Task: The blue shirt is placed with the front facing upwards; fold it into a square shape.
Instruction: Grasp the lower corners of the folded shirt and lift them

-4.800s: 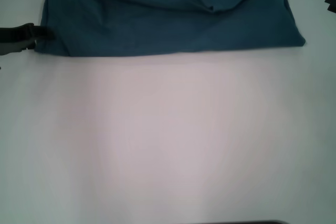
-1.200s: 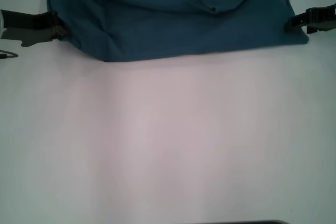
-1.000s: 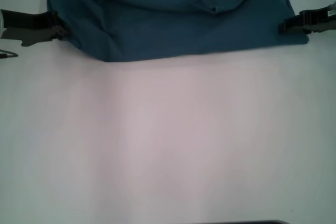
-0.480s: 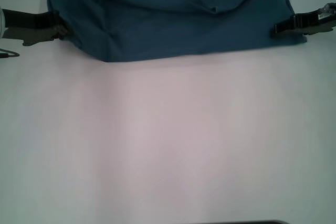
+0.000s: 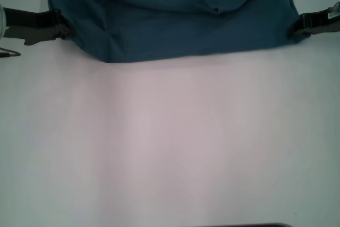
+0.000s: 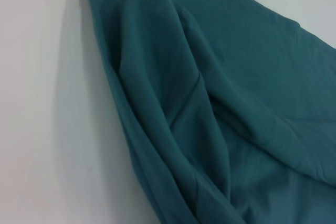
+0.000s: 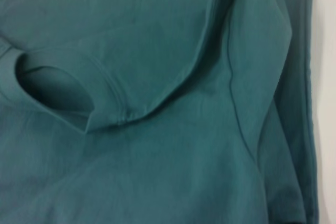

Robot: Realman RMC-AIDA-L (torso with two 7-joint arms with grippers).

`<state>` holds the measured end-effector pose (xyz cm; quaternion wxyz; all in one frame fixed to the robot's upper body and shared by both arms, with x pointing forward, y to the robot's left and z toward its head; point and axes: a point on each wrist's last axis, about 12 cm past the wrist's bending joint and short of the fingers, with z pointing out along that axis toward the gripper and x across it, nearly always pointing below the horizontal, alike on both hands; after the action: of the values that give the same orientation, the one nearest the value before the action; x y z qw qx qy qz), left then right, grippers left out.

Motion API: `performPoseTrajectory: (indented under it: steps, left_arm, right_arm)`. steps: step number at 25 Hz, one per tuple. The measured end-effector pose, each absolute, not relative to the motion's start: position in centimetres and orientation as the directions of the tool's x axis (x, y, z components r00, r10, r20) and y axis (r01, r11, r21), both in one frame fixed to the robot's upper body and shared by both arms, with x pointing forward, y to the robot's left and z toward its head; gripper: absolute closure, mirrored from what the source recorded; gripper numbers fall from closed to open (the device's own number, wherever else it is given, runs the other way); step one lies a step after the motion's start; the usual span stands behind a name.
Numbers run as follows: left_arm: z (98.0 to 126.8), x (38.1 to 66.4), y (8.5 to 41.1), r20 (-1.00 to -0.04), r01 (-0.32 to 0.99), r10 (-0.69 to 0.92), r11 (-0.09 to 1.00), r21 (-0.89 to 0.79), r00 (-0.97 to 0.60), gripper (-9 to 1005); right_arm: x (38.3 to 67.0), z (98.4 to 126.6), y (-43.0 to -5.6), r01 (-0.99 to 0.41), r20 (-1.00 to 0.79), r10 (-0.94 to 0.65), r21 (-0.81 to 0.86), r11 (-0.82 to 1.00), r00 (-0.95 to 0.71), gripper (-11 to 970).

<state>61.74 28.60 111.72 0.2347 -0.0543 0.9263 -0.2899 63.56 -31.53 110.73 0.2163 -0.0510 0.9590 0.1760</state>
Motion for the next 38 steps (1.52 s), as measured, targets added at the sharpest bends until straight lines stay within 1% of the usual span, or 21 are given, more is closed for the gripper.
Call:
performPoseTrajectory:
  steps: [5,10,16,21,25,27,29,32,35,38]
  left_arm:
    - [111.8,61.7,28.6,-0.401,0.035,-0.237,0.824,-0.565,-0.885,954]
    - [112.0,61.8,28.9,-0.398,0.038,-0.226,0.829,-0.557,-0.889,955]
    - [112.5,61.4,29.3,-0.368,0.073,-0.164,0.830,-0.553,-0.915,955]
    - [113.2,60.0,30.2,-0.289,0.105,-0.081,0.811,-0.575,-0.954,954]
    - [113.6,58.6,30.7,-0.215,0.122,-0.013,0.790,-0.601,-0.977,954]
    - [113.6,58.6,30.7,-0.215,0.122,-0.013,0.790,-0.601,-0.977,954]
    - [114.0,56.9,31.1,-0.151,0.140,0.056,0.765,-0.629,-0.987,954]
    - [114.0,55.4,31.7,-0.102,0.133,0.087,0.754,-0.644,-0.991,954]
    - [113.7,54.1,32.3,-0.050,0.114,0.107,0.763,-0.636,-0.993,954]
    - [113.1,52.7,32.9,0.033,0.088,0.137,0.785,-0.613,-0.990,954]
  right_arm:
    - [63.6,111.0,-31.8,-0.169,-0.438,-0.018,0.309,0.936,-0.899,630]
    - [63.6,111.5,-32.1,-0.174,-0.438,-0.023,0.308,0.935,-0.899,862]
    - [63.1,112.5,-32.0,-0.192,-0.388,-0.046,0.347,0.918,-0.920,923]
    - [61.9,113.8,-31.6,-0.239,-0.324,-0.109,0.394,0.888,-0.940,915]
    - [60.5,114.0,-31.3,-0.267,-0.224,-0.187,0.413,0.871,-0.956,909]
    - [59.7,113.8,-31.0,-0.281,-0.165,-0.233,0.413,0.866,-0.958,906]
    - [58.8,113.6,-30.6,-0.294,-0.104,-0.276,0.417,0.860,-0.955,903]
    - [57.6,113.5,-30.0,-0.315,-0.039,-0.331,0.434,0.844,-0.943,898]
    - [56.4,113.6,-29.8,-0.330,0.000,-0.369,0.448,0.831,-0.929,894]
    - [55.1,113.4,-29.5,-0.343,0.042,-0.410,0.474,0.811,-0.911,889]
